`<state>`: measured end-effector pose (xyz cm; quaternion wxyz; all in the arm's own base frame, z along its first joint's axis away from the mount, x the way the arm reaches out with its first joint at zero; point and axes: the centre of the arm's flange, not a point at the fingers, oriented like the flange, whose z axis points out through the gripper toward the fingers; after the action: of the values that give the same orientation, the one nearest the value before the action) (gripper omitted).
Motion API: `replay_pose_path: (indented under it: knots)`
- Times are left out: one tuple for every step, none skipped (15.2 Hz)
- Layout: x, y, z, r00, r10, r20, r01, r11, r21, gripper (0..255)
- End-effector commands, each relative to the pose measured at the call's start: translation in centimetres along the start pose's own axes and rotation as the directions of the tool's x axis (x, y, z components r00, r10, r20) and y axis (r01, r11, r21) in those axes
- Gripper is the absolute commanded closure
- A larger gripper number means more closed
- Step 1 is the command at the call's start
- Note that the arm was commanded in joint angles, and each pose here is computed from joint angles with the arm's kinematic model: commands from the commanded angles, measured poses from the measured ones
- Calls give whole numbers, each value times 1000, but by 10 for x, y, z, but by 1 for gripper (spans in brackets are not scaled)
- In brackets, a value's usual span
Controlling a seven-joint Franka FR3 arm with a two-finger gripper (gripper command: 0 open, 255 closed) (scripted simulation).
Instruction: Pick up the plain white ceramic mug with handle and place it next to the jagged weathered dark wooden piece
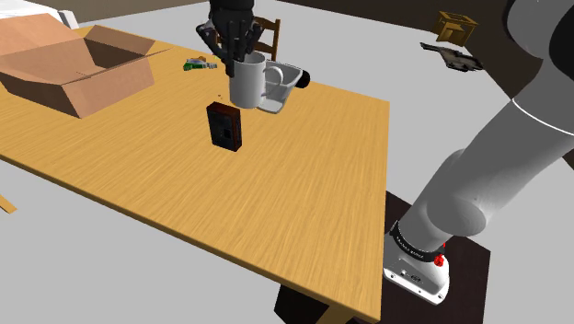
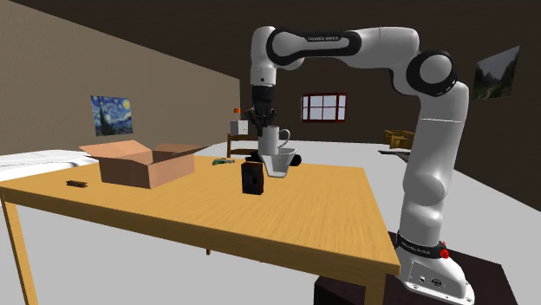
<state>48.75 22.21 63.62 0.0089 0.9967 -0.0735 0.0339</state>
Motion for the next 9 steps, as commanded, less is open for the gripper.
replay_pose_path:
  knots:
    - [11,25,0,1000,-2,0,2,1000,0,255]
    - [15,37,1,1000,-2,0,2,1000,0,255]
    - [20,50,1,1000,-2,0,2,1000,0,255]
    - [24,62,2,1000,-2,0,2,1000,0,255]
    - [28,75,2,1000,-2,0,2,1000,0,255]
    - [33,87,2,1000,-2,0,2,1000,0,255]
    - [37,100,3,1000,-2,0,2,1000,0,255]
    - [41,112,3,1000,-2,0,2,1000,0,255]
    - [45,125,4,1000,-2,0,2,1000,0,255]
